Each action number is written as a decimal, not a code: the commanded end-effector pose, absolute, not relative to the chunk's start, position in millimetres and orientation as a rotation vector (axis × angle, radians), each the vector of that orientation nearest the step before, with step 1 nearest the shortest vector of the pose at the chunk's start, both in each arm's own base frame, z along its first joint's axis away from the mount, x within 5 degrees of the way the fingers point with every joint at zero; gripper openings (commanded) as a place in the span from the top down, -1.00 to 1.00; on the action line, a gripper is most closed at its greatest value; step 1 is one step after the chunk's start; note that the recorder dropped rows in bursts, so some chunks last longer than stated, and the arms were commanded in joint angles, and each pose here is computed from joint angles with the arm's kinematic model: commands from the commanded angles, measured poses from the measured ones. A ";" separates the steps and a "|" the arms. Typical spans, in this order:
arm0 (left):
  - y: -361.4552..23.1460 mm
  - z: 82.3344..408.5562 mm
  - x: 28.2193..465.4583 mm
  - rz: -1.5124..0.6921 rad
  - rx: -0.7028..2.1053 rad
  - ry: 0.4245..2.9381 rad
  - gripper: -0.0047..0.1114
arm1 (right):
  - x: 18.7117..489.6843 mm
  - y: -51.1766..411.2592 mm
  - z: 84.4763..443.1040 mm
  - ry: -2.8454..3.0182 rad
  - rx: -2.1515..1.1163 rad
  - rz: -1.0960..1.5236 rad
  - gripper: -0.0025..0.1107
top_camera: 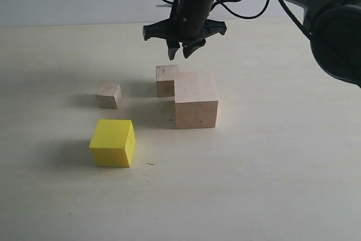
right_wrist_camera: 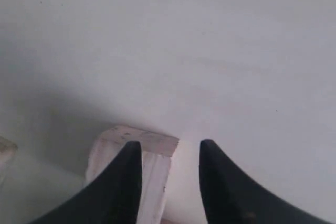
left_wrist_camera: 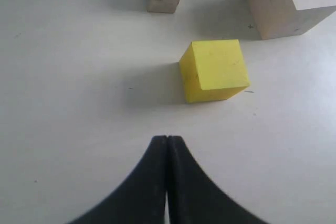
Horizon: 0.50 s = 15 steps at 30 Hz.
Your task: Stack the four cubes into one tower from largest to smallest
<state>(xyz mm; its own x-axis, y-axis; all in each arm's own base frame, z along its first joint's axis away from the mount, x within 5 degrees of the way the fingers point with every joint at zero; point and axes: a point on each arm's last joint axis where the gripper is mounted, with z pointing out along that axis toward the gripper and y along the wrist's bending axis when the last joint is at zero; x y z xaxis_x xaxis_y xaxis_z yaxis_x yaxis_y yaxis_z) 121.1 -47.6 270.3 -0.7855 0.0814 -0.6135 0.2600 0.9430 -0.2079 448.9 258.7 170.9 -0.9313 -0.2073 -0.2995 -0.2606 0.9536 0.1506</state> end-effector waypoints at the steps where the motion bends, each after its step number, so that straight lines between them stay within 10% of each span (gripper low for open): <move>1: -48.6 271.8 121.3 -0.377 0.258 2.460 0.92 | 450.8 248.6 171.6 2.872 -0.294 0.257 0.33; 15: -48.7 272.6 122.3 -0.371 0.269 2.443 0.92 | 451.2 247.3 156.3 2.911 -0.306 0.212 0.96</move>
